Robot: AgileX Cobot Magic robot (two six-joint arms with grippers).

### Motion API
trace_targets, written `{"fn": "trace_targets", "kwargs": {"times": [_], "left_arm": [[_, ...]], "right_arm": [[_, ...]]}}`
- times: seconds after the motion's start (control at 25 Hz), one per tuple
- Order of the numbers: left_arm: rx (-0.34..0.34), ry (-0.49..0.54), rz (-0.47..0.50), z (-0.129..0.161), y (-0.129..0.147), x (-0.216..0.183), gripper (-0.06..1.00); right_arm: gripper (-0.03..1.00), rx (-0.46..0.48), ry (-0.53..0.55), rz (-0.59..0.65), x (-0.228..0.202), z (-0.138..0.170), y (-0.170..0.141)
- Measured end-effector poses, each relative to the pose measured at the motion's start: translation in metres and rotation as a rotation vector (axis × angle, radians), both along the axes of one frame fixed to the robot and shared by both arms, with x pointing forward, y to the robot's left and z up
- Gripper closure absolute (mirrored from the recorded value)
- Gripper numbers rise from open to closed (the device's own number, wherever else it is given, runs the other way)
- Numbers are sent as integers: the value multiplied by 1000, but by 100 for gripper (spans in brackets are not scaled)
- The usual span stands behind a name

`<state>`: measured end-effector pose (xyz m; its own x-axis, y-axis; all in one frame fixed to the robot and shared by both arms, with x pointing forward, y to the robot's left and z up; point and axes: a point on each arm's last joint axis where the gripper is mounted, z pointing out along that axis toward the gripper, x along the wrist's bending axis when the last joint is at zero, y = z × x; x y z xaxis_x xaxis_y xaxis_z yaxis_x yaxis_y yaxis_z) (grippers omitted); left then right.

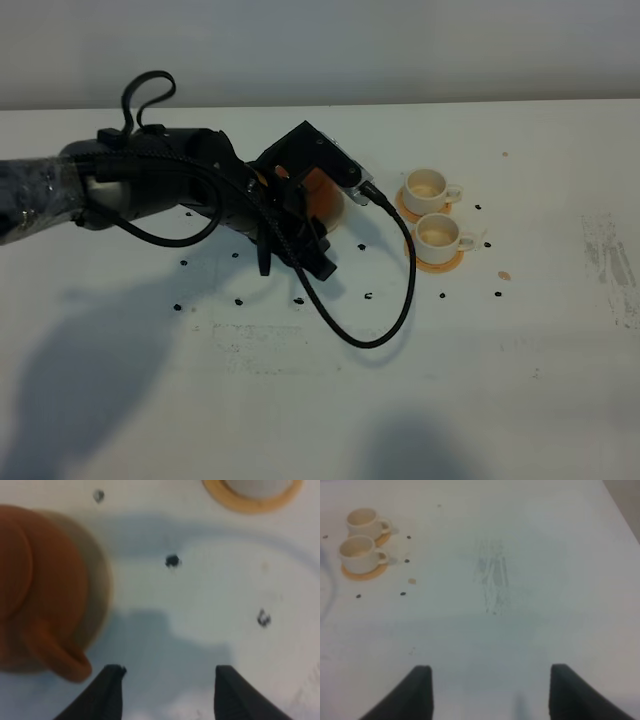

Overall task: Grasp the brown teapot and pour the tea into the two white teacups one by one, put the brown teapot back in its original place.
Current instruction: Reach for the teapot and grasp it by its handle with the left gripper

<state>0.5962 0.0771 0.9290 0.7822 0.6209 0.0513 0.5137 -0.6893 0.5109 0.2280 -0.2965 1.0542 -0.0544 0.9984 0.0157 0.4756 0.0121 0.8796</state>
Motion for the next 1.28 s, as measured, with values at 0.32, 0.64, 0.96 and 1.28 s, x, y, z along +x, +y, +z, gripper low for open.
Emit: {"fn": "trace_targets", "kwargs": {"times": [0.32, 0.64, 0.96, 1.28], "left_arm": [[6, 37, 28, -21, 0, 1, 54], [-17, -10, 64, -22, -1, 7, 54], [-23, -14, 94, -27, 3, 11, 54], [-26, -12, 129, -27, 13, 17, 54]], "right_arm": [[48, 0, 0, 0, 0, 0, 0], [48, 0, 0, 0, 0, 0, 0], [48, 0, 0, 0, 0, 0, 0], [48, 0, 0, 0, 0, 0, 0]]}}
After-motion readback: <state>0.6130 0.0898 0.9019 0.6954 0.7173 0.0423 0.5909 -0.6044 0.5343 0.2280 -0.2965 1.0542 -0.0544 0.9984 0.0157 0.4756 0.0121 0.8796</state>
